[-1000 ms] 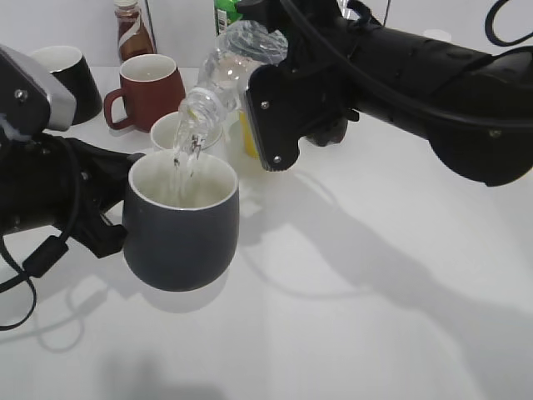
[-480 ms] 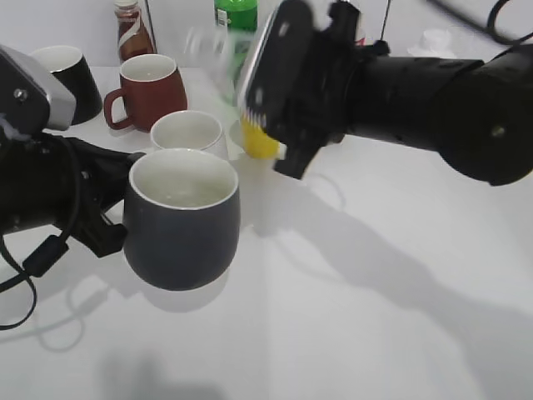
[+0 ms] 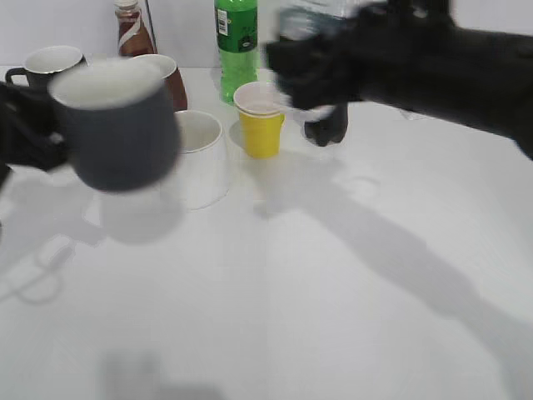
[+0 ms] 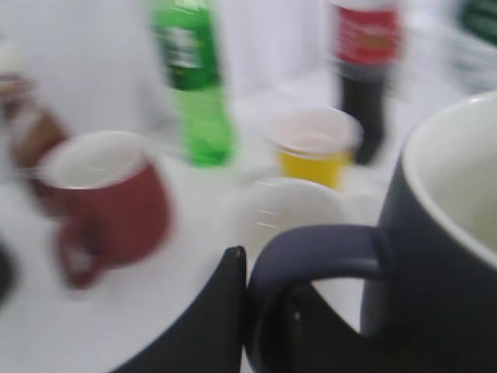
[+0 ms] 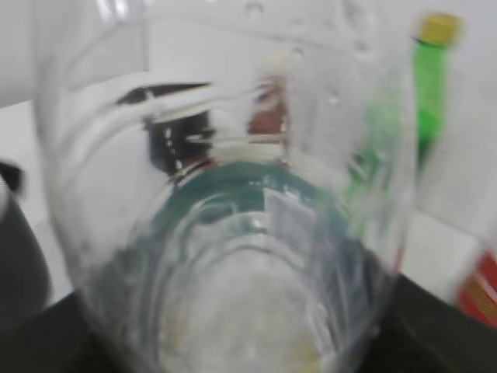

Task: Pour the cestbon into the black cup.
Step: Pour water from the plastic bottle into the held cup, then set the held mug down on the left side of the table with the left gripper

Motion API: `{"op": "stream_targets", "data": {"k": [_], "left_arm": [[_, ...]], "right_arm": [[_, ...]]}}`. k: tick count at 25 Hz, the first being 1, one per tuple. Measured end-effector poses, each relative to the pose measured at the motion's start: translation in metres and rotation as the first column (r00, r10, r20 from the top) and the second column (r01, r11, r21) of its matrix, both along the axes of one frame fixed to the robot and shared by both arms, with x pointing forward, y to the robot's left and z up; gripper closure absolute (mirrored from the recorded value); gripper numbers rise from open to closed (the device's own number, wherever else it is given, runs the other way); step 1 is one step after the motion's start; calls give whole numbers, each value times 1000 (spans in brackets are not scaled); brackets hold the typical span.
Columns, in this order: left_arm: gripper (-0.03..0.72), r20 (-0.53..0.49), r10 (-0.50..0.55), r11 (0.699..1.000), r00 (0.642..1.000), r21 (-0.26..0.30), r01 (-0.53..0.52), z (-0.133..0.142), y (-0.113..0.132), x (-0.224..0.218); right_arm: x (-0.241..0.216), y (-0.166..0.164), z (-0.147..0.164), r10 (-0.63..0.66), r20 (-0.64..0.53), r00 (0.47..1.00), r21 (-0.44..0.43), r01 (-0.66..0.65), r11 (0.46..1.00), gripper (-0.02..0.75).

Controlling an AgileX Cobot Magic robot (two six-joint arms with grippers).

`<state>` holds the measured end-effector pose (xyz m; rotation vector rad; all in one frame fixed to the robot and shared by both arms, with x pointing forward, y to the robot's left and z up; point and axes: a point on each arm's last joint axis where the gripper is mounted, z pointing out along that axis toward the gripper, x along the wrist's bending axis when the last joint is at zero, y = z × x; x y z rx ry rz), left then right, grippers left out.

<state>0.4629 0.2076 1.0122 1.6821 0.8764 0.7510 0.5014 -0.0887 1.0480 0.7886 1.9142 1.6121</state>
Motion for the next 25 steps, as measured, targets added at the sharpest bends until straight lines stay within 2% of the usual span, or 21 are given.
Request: {"op": "stream_targets", "data": {"k": [3, 7, 9, 11, 15, 18, 20, 25], "left_arm": [[642, 35, 116, 993, 993, -29, -115, 5, 27, 9], [642, 87, 250, 967, 964, 23, -253, 6, 64, 18], [642, 102, 306, 952, 947, 1, -308, 3, 77, 23], [642, 131, 348, 938, 928, -51, -344, -2, 88, 32], [642, 169, 396, 918, 903, -88, -386, -22, 98, 48], [642, 165, 401, 916, 901, -97, -390, -45, 100, 59], [642, 144, 397, 917, 907, -96, -386, -62, 100, 64], [642, 91, 387, 922, 917, -53, -384, -99, 100, 70]], "right_arm": [[8, -33, -16, -101, -78, 992, 30, 103, 994, 297], [10, -68, -44, -208, -168, 964, -12, 209, 978, 297], [6, -73, -53, -218, -189, 957, -32, 216, 976, 297], [3, -74, -57, -209, -191, 959, -49, 204, 978, 297], [2, -73, -57, -195, -178, 965, -53, 188, 981, 297], [2, -73, -57, -194, -175, 965, -55, 187, 981, 297], [2, -73, -57, -193, -175, 966, -56, 186, 981, 297], [2, -73, -57, -192, -174, 966, -57, 185, 981, 297]]}}
